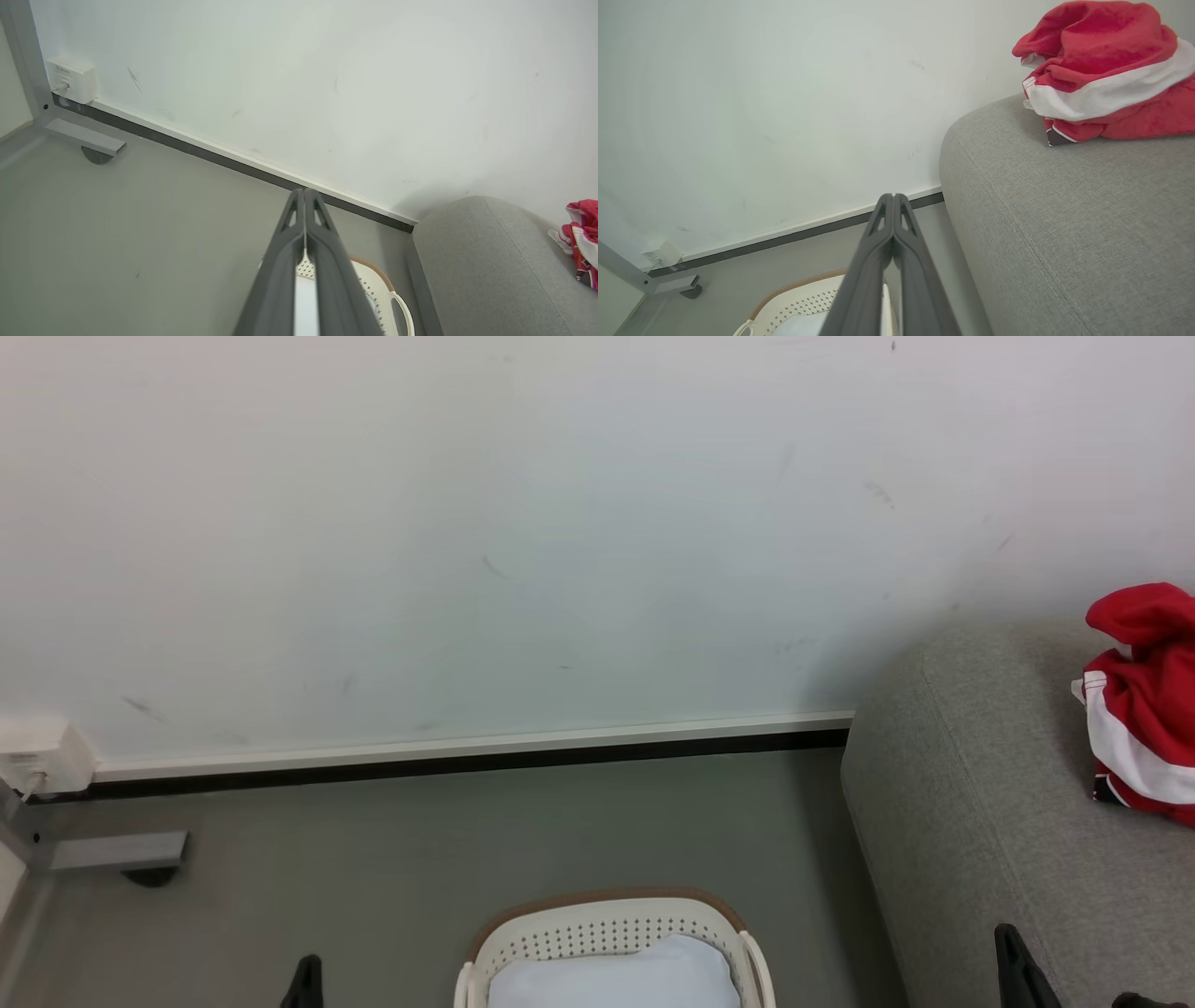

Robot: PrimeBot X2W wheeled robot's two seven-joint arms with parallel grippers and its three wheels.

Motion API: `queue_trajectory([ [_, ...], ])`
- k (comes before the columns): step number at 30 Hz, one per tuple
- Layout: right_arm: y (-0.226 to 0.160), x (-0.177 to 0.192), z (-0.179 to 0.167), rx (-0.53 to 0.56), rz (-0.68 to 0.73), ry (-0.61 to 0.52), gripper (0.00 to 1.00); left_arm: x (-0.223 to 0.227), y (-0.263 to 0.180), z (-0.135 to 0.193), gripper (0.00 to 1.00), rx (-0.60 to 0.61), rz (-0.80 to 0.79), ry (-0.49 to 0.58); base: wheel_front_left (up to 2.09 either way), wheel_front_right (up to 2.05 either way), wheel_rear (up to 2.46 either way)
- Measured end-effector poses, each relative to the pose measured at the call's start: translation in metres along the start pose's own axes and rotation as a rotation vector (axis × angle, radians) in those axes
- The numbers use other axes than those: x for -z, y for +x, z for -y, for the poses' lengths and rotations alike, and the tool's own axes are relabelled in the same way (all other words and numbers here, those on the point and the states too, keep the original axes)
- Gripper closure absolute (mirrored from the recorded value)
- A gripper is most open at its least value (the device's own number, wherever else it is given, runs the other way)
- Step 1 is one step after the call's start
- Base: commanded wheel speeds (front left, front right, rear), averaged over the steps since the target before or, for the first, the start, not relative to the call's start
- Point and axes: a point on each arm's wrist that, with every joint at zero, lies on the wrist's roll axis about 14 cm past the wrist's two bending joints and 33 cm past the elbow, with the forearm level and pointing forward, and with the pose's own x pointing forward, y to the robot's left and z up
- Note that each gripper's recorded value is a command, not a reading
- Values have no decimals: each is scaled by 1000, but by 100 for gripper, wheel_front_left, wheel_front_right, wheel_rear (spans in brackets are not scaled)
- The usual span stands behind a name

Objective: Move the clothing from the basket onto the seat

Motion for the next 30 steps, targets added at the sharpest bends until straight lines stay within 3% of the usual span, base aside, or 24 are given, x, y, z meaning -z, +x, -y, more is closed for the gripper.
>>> queue_trajectory([
  [30,21,-17,3,33,12,447,100,-18,13,-5,100,-34,17,-452,0,0,0],
])
